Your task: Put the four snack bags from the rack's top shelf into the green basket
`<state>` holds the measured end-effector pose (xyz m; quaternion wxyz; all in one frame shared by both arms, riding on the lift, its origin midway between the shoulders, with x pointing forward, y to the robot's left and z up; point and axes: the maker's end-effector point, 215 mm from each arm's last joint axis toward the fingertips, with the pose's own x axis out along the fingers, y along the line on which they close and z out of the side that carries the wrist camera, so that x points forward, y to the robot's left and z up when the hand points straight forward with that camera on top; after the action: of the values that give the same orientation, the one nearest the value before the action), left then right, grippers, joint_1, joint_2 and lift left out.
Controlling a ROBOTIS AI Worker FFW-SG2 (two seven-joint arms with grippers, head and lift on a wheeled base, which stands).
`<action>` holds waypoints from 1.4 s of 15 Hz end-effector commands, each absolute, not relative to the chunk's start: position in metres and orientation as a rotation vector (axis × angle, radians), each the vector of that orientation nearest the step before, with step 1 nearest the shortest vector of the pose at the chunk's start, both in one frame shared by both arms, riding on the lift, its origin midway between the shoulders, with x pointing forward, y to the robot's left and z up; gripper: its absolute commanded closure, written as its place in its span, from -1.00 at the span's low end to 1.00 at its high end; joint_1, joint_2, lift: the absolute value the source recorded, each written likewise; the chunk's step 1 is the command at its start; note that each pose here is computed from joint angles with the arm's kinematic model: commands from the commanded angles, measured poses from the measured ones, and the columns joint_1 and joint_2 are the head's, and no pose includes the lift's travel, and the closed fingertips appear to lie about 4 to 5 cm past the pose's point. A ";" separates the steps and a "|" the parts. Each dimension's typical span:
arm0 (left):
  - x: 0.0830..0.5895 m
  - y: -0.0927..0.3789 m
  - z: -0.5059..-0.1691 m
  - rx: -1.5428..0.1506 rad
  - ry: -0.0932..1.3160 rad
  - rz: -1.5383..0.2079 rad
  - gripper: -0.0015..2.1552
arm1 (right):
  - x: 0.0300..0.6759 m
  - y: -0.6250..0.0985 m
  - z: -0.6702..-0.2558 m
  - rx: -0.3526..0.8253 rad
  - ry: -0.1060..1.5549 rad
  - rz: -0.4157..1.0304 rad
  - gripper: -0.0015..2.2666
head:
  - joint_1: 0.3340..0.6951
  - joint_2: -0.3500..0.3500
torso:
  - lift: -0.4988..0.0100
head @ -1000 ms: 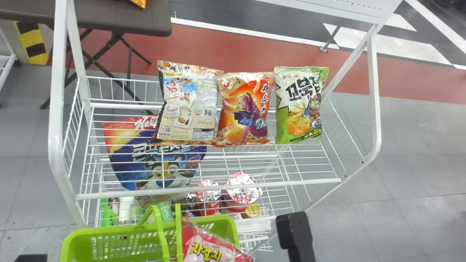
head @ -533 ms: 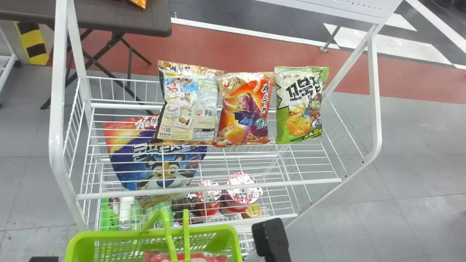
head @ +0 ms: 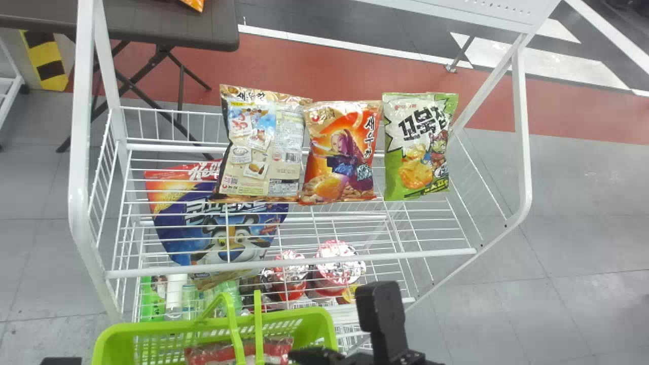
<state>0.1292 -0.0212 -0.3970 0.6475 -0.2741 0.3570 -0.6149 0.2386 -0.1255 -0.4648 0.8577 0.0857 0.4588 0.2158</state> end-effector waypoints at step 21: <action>0.137 -0.009 -0.408 -0.626 0.831 -1.401 0.76 | 0.539 -0.083 -0.394 -0.005 0.290 0.341 0.88 | 1.00 -0.54 | 0.96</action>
<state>0.1364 -0.0090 -0.4082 0.6430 -0.2752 0.3651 -0.6144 0.5409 -0.0873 -0.3980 0.9757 0.0008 0.1498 0.1596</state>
